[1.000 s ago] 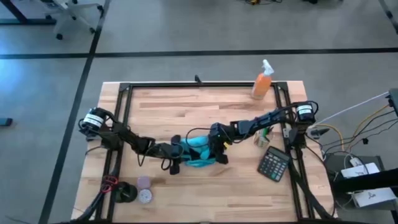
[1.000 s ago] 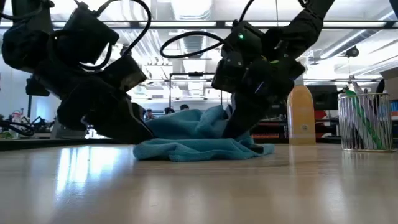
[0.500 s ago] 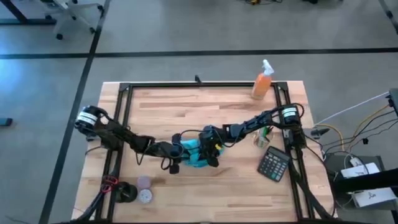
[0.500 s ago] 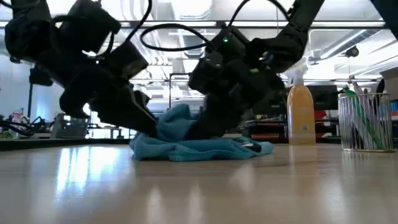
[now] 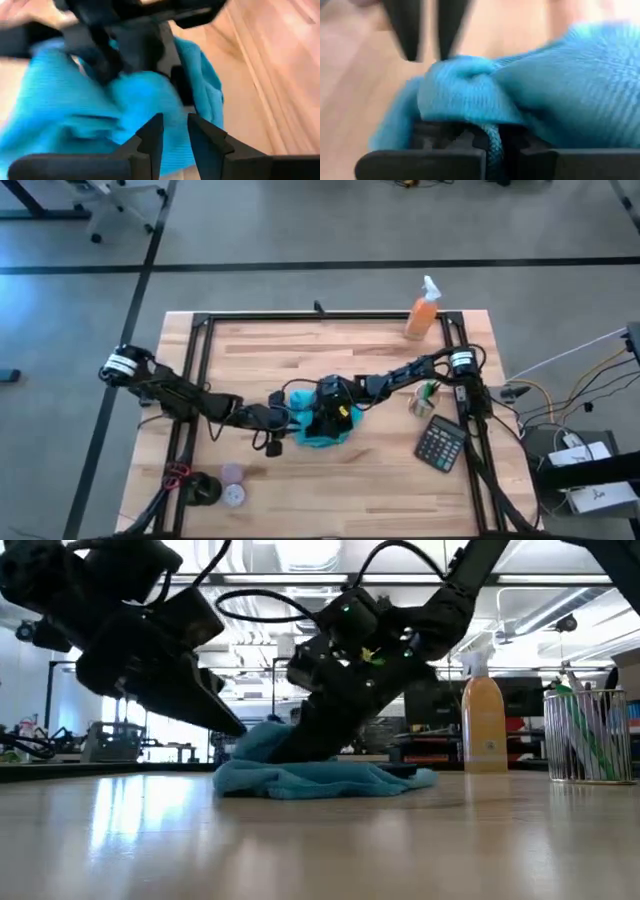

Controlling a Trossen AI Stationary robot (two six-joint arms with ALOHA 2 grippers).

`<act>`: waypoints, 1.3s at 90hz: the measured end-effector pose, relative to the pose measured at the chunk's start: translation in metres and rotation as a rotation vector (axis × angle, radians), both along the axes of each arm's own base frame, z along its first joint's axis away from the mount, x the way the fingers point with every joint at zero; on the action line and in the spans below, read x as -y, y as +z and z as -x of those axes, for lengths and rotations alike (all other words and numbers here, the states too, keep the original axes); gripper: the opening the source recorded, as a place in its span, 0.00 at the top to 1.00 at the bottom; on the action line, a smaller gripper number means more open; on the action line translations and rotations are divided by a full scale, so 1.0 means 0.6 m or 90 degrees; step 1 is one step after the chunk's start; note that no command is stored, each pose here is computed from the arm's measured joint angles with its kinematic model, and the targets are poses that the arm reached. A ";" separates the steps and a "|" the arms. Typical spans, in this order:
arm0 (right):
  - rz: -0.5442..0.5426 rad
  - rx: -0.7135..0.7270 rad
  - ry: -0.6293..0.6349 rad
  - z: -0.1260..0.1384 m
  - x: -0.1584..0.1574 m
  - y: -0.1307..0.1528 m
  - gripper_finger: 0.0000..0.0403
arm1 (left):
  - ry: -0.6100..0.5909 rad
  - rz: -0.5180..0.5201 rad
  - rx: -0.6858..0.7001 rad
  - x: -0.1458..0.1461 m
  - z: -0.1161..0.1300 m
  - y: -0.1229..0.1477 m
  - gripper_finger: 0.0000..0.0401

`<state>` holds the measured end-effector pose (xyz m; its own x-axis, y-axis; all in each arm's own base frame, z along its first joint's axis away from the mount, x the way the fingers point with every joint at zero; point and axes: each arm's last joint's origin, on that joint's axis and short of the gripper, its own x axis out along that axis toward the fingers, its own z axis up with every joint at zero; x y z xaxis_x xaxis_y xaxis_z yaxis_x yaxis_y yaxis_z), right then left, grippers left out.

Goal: Apply microfiber cloth
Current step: Wipe the front and back of the black cellphone using the blue microfiber cloth

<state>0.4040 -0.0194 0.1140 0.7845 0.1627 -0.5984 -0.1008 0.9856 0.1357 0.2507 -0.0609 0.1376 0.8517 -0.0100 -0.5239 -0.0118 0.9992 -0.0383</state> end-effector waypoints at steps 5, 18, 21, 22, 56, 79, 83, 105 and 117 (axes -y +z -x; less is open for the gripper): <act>0.009 -0.012 -0.018 0.011 0.006 0.001 1.00 | 0.000 0.004 -0.004 0.002 0.002 -0.002 0.81; 0.008 -0.036 -0.032 0.045 0.010 0.000 1.00 | 0.003 0.015 0.028 0.004 -0.003 0.004 0.81; 0.011 -0.037 -0.035 0.055 0.009 0.002 1.00 | 0.005 0.015 0.040 0.004 -0.006 0.004 0.81; 0.012 -0.039 -0.037 0.059 0.009 0.002 1.00 | 0.006 0.015 0.044 0.004 -0.007 0.004 0.81; 0.021 -0.080 -0.024 0.146 0.003 0.028 1.00 | 0.029 -0.014 0.076 0.006 -0.083 -0.034 0.81; -0.059 -0.101 0.025 0.162 -0.008 0.005 1.00 | 0.042 -0.032 0.002 -0.003 -0.105 -0.057 0.81; -0.069 -0.092 0.037 0.159 -0.010 0.004 1.00 | 0.046 -0.031 -0.007 -0.005 -0.106 -0.057 0.81; -0.117 -0.052 0.115 0.156 -0.025 0.019 1.00 | 0.065 -0.036 -0.041 -0.017 -0.090 -0.067 0.81; -0.158 -0.017 0.156 0.150 -0.034 0.024 1.00 | 0.096 -0.048 -0.051 -0.033 -0.086 -0.072 0.81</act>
